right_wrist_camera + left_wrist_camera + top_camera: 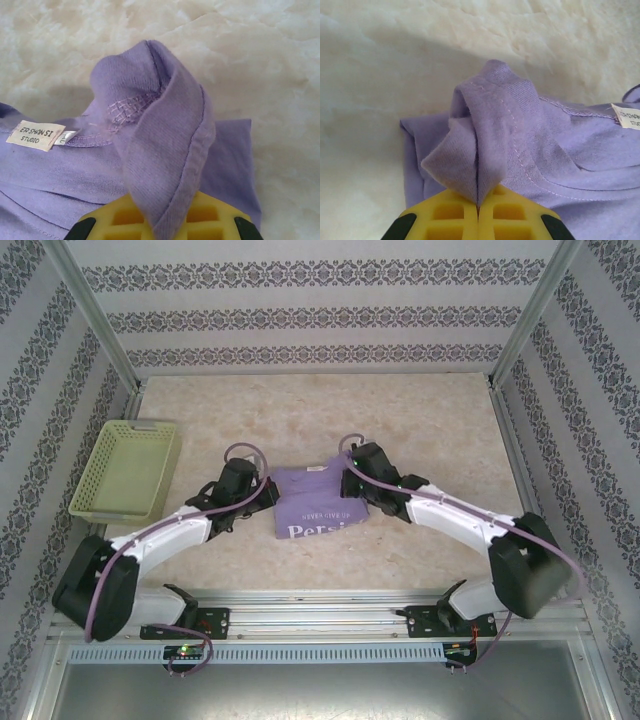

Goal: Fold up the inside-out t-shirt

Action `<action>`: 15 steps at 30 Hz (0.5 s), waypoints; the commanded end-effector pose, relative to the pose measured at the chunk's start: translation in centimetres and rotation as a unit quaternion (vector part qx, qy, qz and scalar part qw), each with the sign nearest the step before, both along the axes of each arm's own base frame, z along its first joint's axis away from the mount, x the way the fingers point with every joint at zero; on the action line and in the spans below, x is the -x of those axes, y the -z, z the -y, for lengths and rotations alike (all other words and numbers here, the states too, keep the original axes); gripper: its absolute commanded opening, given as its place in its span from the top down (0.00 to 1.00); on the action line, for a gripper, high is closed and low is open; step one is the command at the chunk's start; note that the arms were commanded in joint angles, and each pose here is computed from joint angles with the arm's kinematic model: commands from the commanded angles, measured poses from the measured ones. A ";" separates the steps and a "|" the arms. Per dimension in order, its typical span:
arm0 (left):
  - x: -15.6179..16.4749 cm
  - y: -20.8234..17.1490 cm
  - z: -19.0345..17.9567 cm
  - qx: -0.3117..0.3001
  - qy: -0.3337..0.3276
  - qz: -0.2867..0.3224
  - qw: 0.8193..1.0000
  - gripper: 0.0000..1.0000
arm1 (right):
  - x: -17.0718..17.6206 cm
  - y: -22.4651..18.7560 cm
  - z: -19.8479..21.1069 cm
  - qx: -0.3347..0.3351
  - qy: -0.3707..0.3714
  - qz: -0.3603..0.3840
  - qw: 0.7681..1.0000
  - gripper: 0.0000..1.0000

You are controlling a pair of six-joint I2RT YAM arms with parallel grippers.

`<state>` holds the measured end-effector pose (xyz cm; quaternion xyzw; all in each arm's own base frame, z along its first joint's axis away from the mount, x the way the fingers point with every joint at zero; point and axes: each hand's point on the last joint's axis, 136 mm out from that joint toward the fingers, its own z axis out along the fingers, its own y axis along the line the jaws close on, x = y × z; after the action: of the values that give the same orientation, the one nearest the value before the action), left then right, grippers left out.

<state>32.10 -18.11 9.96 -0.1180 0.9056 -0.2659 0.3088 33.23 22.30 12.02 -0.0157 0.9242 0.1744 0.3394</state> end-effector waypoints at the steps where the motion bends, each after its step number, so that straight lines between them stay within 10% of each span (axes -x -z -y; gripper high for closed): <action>1: -2.5 -0.1 -0.9 -0.042 -0.023 0.024 0.999 1.00 | -2.1 0.2 1.1 0.033 0.020 0.004 0.999 1.00; 12: -2.9 5.1 -2.0 -0.084 -0.043 -0.057 0.994 0.96 | -4.4 5.0 1.0 0.074 0.021 -0.042 0.996 1.00; 15: -3.0 4.7 -2.3 -0.093 -0.049 -0.073 0.992 0.89 | -4.7 4.6 1.1 0.080 0.022 -0.040 0.996 0.87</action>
<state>34.75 -17.74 5.36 -0.1358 0.9317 -0.2014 0.2700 36.62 22.31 6.21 -0.0196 0.9507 0.1160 0.2868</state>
